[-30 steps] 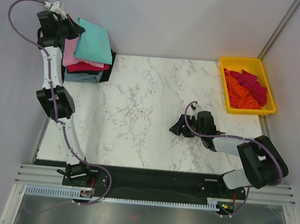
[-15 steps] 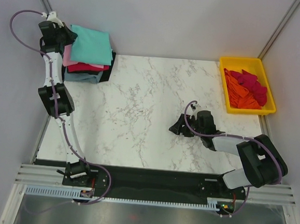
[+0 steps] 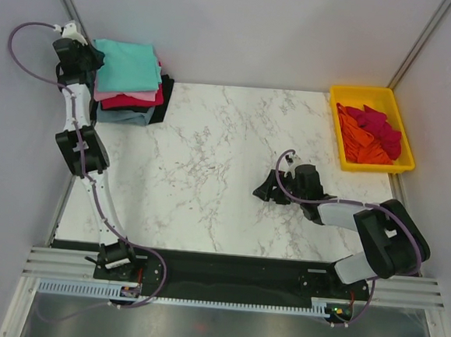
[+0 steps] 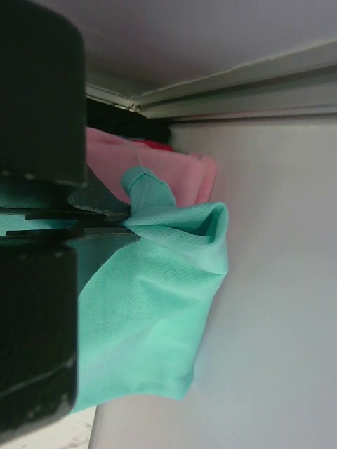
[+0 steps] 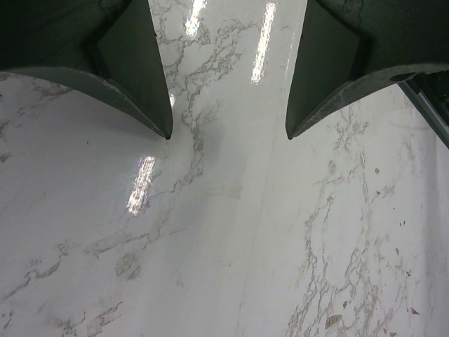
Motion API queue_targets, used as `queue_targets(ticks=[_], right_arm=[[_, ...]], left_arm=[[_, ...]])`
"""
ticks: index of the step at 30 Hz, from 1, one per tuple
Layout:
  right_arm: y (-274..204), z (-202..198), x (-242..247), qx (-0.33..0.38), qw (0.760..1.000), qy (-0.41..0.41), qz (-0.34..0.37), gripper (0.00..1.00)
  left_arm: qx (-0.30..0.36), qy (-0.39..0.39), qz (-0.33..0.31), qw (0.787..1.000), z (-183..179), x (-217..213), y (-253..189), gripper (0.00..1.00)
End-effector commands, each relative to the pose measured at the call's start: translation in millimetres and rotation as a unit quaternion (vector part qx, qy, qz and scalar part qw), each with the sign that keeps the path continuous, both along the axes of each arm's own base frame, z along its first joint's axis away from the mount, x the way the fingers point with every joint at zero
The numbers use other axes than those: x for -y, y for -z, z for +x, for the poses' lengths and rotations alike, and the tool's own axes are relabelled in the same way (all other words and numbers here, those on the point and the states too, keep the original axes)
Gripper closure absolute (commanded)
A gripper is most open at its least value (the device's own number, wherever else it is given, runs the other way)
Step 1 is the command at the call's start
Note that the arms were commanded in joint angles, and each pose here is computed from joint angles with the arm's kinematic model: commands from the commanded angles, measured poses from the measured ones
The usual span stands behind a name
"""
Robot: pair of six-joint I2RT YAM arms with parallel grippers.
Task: Fold and stack the t-shirts
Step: Neatly place the folded tshirt to the corner, then reset both grippers
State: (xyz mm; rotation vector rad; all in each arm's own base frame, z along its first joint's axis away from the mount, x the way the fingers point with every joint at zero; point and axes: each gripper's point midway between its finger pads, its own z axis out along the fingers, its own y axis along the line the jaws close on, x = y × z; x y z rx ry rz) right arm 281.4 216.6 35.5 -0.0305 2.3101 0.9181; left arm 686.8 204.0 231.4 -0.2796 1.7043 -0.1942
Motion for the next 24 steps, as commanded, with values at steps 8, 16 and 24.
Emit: queue_targets(ticks=[8, 16, 24], right_arm=[[27, -12, 12, -0.044, 0.998, 0.003, -0.041, 0.25], [27, -13, 12, -0.043, 0.998, 0.004, -0.04, 0.25], [26, -15, 14, -0.039, 0.998, 0.007, -0.038, 0.25]], left_arm=[[0.02, -0.078, 0.038, 0.996, -2, -52, -4, 0.0], [0.019, -0.167, 0.04, 0.985, -39, -68, -61, 0.0], [-0.02, -0.236, 0.011, 0.972, -82, -53, -72, 0.0]])
